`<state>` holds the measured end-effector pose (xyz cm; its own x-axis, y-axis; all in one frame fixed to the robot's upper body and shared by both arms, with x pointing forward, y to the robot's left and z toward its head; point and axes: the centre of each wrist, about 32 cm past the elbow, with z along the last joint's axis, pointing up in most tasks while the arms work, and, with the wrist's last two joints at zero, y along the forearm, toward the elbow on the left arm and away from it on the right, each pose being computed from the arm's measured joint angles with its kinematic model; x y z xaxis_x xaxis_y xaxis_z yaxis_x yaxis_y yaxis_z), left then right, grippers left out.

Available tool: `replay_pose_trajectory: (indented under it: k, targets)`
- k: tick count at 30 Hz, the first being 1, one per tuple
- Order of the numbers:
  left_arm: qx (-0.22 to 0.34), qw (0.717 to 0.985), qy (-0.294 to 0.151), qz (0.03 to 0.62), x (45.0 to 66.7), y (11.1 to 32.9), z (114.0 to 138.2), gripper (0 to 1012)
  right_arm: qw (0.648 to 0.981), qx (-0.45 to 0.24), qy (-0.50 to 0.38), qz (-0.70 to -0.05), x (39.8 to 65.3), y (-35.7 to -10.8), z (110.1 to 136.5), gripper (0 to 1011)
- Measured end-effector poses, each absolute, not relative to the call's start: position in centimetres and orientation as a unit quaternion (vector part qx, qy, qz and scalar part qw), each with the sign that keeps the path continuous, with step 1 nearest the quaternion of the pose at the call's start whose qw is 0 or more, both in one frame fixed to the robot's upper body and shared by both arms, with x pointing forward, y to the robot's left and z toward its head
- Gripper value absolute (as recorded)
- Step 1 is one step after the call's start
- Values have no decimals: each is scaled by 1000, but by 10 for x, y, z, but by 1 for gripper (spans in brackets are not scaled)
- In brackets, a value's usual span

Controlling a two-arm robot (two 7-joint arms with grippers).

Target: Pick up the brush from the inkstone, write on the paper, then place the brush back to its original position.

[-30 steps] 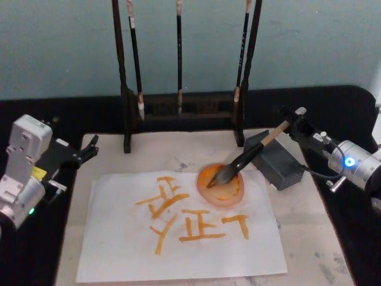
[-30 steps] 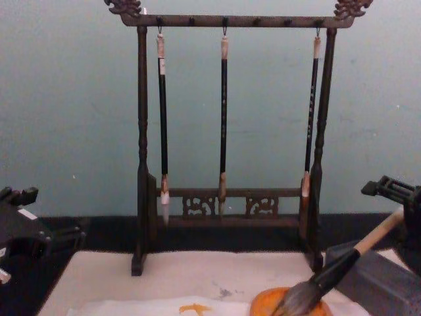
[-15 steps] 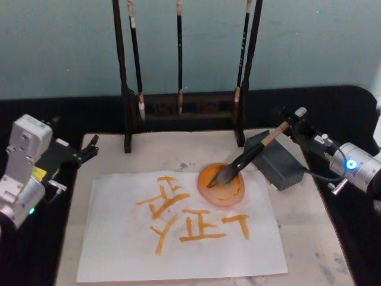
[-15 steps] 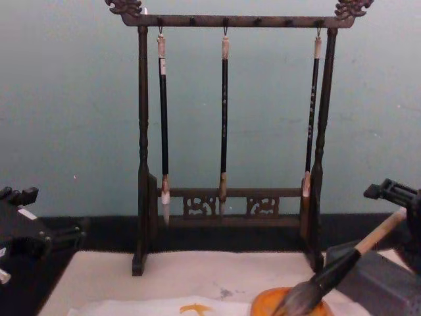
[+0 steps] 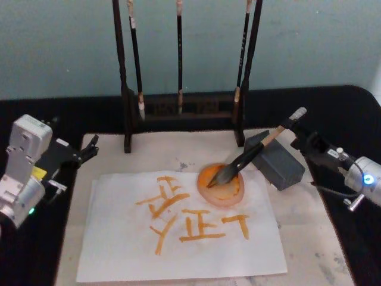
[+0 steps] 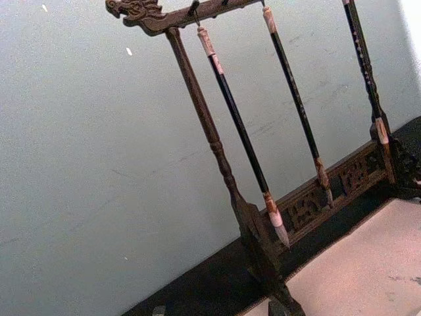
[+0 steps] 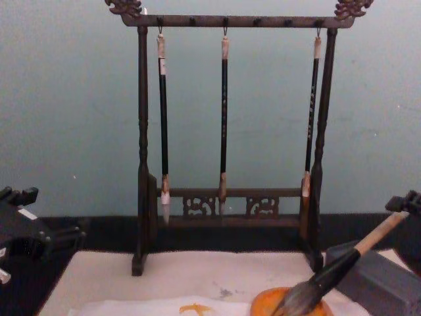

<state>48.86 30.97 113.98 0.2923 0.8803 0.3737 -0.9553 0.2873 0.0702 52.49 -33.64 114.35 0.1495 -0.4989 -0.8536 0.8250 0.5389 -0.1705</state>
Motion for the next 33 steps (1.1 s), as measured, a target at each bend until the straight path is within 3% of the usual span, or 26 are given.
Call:
replay_pose_trajectory:
  k: [9,17,26,33]
  targets:
    - [141,791,-133,580,489,310,1140,1010,755,175,466,-427,505,-340,1150,1000]
    - [141,791,-132,580,489,310,1140,1010,799,167,404,-413,498,-327,1160,1000]
    - [141,791,-132,580,489,310,1140,1010,859,93,227,-449,495,-297,1156,1000]
    - [141,791,-132,580,489,310,1140,1010,870,19,78,-487,492,-277,1143,1000]
